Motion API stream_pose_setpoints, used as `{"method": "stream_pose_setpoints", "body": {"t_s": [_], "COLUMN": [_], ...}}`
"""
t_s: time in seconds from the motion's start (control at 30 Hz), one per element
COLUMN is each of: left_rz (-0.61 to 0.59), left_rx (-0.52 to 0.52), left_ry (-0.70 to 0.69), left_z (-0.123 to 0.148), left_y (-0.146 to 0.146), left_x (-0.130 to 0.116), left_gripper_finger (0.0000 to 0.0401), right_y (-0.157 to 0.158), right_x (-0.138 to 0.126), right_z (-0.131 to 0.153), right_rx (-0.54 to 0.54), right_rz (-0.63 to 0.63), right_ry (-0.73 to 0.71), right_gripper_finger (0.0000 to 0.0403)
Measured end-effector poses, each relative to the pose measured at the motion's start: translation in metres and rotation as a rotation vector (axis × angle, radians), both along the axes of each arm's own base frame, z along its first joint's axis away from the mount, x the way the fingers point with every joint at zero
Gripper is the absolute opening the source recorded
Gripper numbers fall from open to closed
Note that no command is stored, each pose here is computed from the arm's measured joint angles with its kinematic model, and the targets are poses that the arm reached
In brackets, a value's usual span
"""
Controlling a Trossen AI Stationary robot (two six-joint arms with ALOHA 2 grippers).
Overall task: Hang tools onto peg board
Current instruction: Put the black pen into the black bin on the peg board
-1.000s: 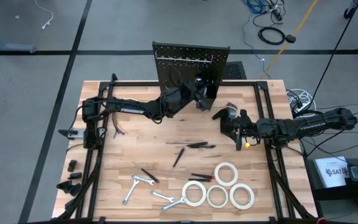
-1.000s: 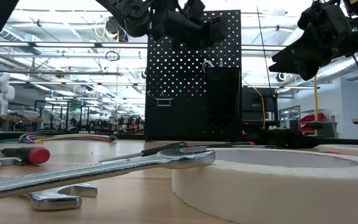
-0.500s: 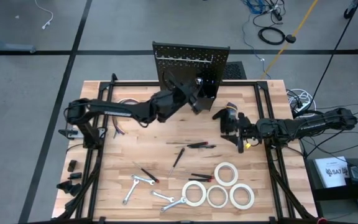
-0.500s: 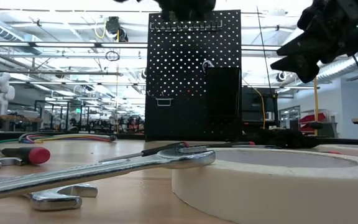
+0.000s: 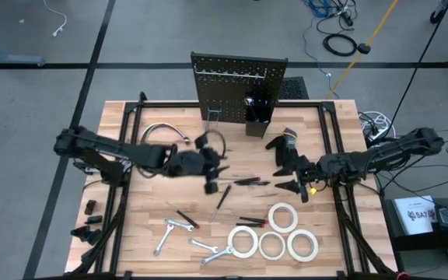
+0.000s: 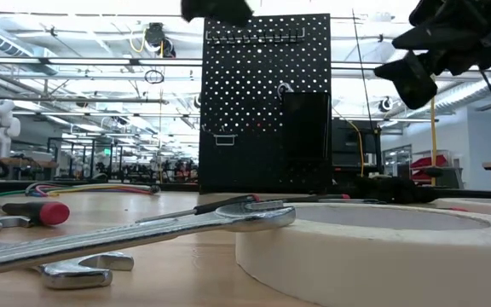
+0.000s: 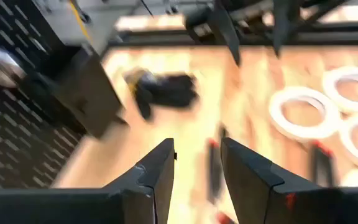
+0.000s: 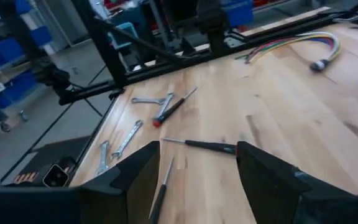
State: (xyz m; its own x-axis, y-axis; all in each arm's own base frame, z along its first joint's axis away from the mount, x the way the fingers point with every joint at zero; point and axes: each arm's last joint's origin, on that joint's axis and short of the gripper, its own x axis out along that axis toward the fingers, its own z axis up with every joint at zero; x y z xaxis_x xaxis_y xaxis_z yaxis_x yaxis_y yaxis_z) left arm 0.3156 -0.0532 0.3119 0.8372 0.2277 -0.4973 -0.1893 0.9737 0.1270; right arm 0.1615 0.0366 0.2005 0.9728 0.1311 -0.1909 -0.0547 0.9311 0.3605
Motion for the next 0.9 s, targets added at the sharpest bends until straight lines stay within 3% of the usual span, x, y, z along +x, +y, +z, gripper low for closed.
{"method": "stream_pose_setpoints", "body": {"t_s": [0.3,0.43,0.53,0.7,0.9], "left_rz": [0.049,0.031,-0.019,-0.095,-0.142], "left_rx": [-0.132,-0.179,-0.227,-0.215,-0.168], "left_ry": [0.05,0.123,0.196,0.237,0.241], "left_z": [-0.064,-0.086,-0.094,-0.096,-0.098], "left_y": [-0.046,-0.058,-0.066,-0.075,-0.077], "left_x": [-0.04,-0.054,-0.063,-0.069,-0.067], "left_gripper_finger": [0.0134,0.0134,0.0134,0.0134,0.0134], "right_y": [0.021,0.032,0.039,0.045,0.049], "right_x": [0.032,0.055,0.073,0.097,0.109], "right_z": [-0.011,-0.007,-0.004,-0.009,-0.02], "right_rx": [-0.007,-0.097,-0.13,-0.119,-0.129], "right_rz": [0.062,0.099,0.107,0.095,0.078], "right_ry": [0.073,0.099,0.105,0.168,0.36], "right_gripper_finger": [0.0206,0.0206,0.0206,0.0205,0.0205]}}
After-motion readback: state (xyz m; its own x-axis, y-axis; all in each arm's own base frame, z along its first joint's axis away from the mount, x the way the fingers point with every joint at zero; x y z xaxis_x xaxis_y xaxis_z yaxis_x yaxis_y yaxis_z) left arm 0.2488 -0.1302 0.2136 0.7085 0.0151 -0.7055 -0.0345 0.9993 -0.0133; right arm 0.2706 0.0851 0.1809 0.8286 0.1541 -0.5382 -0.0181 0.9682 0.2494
